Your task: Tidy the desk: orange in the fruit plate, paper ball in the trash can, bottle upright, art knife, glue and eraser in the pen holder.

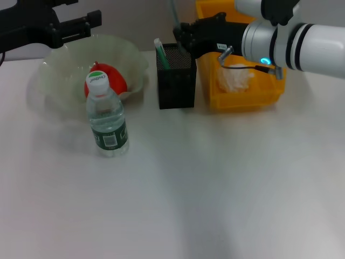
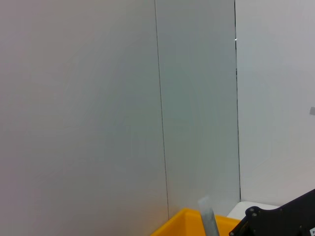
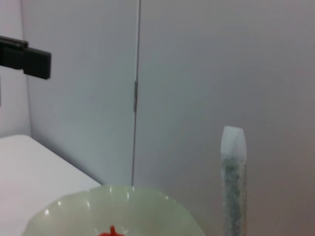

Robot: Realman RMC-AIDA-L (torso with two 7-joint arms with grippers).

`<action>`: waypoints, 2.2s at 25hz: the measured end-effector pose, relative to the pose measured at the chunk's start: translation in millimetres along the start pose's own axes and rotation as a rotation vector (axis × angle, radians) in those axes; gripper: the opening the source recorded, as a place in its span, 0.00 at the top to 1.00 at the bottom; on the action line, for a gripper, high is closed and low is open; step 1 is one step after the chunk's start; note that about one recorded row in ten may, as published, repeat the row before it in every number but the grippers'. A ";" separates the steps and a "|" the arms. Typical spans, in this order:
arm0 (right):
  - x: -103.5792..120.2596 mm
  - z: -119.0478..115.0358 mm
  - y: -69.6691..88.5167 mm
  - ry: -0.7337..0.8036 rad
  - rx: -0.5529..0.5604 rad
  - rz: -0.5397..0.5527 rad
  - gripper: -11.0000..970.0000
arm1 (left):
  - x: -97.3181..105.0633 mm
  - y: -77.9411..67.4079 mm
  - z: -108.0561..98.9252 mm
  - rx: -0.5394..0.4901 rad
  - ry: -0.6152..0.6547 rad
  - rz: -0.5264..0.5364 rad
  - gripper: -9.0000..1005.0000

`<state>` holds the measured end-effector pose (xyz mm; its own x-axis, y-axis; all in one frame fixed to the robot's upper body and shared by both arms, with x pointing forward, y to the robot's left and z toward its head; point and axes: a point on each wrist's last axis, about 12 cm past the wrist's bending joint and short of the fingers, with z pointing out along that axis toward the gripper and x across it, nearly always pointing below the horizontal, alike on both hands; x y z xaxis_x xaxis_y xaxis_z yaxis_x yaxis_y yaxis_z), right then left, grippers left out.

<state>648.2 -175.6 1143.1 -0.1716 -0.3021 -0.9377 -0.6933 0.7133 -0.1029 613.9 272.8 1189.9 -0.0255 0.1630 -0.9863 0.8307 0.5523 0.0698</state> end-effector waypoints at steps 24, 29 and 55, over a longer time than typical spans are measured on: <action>18.8 14.5 0.8 0.053 0.005 -0.017 0.86 | -0.4 -1.9 1.7 0.012 -0.003 0.004 0.27; 18.4 15.6 0.8 0.054 0.006 -0.020 0.84 | 0.2 -2.0 1.3 0.011 -0.002 0.003 0.27; 0.1 -133.7 -25.4 -0.298 -0.257 0.089 0.53 | -12.3 -4.7 -24.7 0.044 -0.062 -0.050 0.27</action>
<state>572.2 -278.3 1189.9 -0.0551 -0.0227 -0.9982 -0.8440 0.5352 0.0344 596.6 288.4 1205.5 -0.0343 0.0843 -0.9959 0.8530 0.5217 0.0148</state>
